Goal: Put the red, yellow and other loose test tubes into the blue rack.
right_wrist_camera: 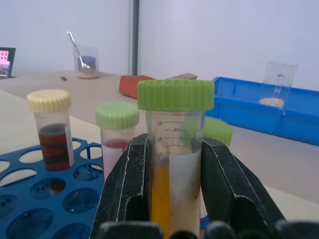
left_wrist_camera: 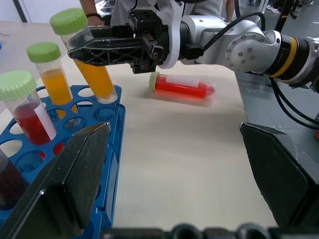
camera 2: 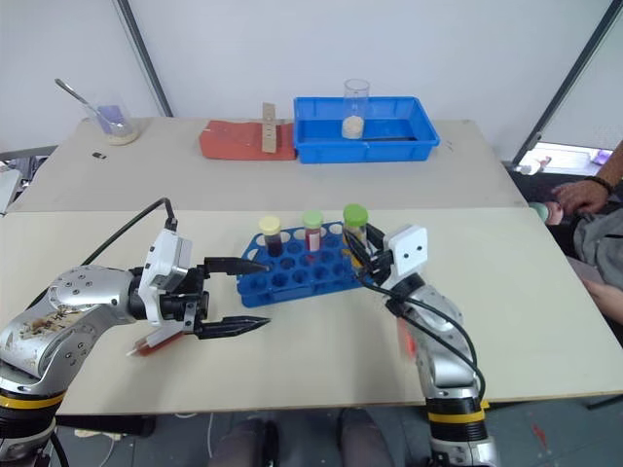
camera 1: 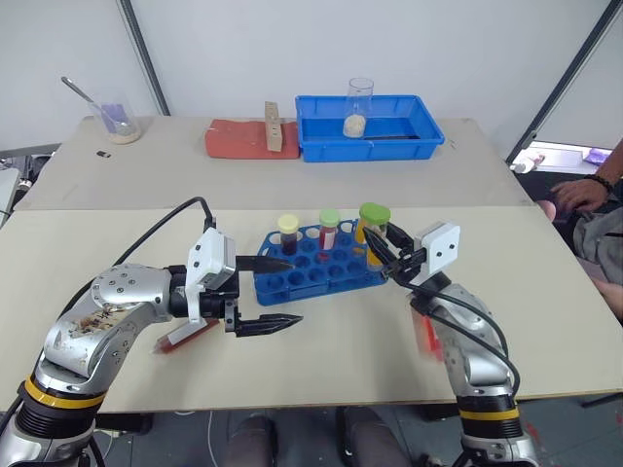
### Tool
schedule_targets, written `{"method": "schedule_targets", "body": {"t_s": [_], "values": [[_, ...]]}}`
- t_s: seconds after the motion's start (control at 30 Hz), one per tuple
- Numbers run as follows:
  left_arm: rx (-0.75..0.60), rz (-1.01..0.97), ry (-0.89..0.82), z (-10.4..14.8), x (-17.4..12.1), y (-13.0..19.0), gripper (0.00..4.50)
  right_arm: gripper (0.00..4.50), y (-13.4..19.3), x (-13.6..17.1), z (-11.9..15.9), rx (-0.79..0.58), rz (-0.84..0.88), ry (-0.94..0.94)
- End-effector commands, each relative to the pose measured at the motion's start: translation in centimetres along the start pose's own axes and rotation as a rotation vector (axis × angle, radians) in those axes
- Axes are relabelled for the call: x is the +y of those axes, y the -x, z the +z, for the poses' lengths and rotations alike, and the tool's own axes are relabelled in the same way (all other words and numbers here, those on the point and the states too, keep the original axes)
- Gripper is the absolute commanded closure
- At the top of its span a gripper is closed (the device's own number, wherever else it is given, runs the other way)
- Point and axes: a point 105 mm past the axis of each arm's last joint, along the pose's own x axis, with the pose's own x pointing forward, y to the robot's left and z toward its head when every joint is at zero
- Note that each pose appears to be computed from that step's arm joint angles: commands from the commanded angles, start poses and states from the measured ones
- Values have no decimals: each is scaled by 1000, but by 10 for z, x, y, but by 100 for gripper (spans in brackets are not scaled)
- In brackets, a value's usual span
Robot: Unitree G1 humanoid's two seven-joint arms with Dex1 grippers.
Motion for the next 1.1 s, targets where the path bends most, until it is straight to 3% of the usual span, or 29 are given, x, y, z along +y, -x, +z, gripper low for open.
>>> {"method": "schedule_targets", "body": {"t_s": [0.03,0.3,0.37,0.6,0.83,1.1], "values": [[-1,-11,-54,7,-3,-1,0,352,0,-4,3,-29,-36,23],[-7,-4,-50,8,-2,-2,0,352,6,4,-5,-48,-84,-46],[-7,0,-49,8,-2,-2,0,248,10,4,-7,-50,-93,-59],[-17,19,-48,7,-1,-4,0,8,21,-2,-9,25,-66,-5],[18,9,-72,2,-5,-7,0,3,62,-1,12,223,62,98],[45,-139,-116,-3,-28,-13,0,3,99,-29,23,678,-63,157]]}}
